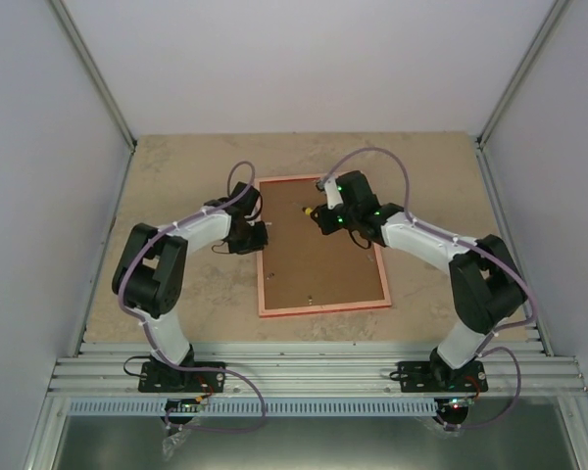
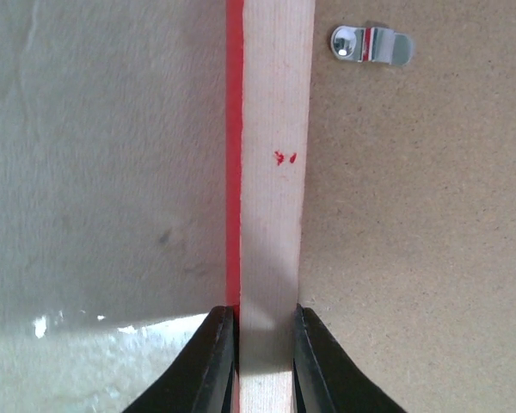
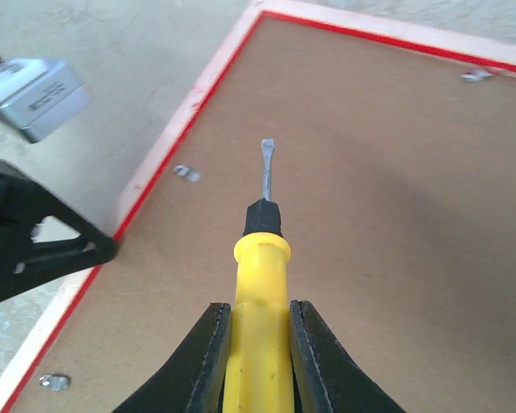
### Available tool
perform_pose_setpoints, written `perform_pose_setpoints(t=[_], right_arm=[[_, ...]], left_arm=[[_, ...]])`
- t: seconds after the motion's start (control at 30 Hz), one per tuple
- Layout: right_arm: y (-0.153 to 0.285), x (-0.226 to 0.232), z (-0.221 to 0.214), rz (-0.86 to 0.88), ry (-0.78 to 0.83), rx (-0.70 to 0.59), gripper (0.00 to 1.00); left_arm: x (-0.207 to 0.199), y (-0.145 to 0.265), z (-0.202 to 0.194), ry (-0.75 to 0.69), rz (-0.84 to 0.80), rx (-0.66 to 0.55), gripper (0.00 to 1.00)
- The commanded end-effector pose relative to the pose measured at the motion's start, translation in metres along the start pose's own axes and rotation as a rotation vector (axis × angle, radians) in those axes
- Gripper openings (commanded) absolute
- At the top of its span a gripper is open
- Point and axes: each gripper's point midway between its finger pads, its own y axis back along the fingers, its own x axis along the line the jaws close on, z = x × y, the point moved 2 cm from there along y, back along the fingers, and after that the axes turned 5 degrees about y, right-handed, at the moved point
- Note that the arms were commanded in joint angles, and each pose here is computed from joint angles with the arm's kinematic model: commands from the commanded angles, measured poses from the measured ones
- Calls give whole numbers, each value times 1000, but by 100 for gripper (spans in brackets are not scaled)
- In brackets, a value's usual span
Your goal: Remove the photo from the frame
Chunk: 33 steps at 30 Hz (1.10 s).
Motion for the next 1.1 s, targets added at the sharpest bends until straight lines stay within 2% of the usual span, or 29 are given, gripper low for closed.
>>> perform_pose_setpoints(t=[0.0,0.13,0.3,0.4,0.67,0.83,1.07], right_arm=[[19,-20,3,-39,6,-40,0],[26,-31,-1,-35,-6,-48,1],[27,-34,-5,-15,-16,-51,1],[26,-35,-6,-2,-20,-54,1],[27,-34,-7,15,-30,-62,0],[28,-35,-7,12,-31,-62,0],[38,-34,-8,-5,-25,-71,0]], left_arm=[[-5,5,-15,174,-88,23,10],[-4,10,-23,314,-157,-9,10],[1,8,-49,484,-229,14,10],[-7,13,-62,517,-258,17,12],[-18,35,-64,462,-243,-25,34],[-14,43,-53,355,-167,-70,48],[-6,64,8,104,18,-209,67]])
